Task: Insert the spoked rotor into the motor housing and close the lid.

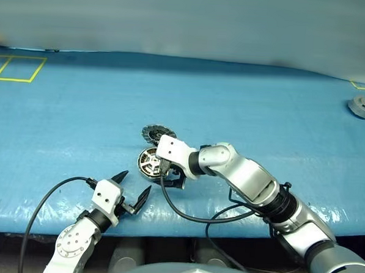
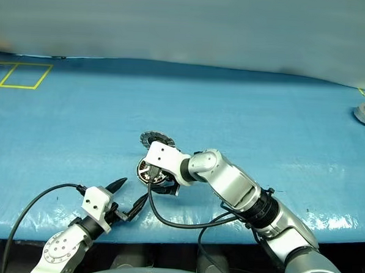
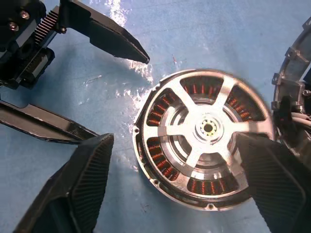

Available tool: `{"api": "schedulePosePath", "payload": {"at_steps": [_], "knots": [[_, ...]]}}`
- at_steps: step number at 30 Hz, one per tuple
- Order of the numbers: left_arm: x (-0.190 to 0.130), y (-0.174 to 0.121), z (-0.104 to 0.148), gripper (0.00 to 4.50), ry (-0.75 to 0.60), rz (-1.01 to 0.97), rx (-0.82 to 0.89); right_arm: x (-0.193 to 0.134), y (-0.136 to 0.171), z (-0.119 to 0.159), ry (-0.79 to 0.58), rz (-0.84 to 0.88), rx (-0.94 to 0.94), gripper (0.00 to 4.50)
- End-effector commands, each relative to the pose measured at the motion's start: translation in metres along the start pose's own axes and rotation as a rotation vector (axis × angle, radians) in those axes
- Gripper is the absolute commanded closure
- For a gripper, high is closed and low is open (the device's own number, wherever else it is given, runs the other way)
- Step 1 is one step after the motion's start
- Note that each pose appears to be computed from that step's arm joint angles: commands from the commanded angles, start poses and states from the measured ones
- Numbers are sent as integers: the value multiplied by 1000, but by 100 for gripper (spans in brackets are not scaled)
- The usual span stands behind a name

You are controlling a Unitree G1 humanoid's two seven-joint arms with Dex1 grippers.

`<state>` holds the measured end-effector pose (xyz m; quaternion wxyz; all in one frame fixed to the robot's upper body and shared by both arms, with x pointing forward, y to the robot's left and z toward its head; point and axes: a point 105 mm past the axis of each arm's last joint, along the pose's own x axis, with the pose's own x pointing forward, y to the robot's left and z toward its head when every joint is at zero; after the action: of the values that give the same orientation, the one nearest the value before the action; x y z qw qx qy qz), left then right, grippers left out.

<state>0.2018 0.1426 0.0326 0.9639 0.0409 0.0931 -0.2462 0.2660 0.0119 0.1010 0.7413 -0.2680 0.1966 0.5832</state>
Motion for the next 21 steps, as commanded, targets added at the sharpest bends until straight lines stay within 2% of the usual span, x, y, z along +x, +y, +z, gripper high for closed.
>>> {"api": "schedulePosePath", "payload": {"at_steps": [1,7,9,12,13,15,17,21], "knots": [[0,-1,8,0,-37,2,8,-6,-3,13,-40,-23,-16,1],[-1,-2,7,0,-39,3,8,-20,-9,24,-97,-40,18,1],[-1,-1,8,0,-40,9,15,-34,-10,23,-122,-26,35,39],[-1,0,8,0,-40,14,34,-55,-12,8,-68,-9,-23,129],[-1,0,9,0,-41,11,39,-64,-23,-1,-24,-47,-39,165],[0,-1,9,0,-44,-2,42,-82,-62,-22,105,-215,-86,224],[1,-1,10,0,-46,-9,43,-94,-92,-31,165,-333,-98,293],[5,-2,11,0,-51,-27,45,-91,-145,-24,100,-536,-66,430]]}}
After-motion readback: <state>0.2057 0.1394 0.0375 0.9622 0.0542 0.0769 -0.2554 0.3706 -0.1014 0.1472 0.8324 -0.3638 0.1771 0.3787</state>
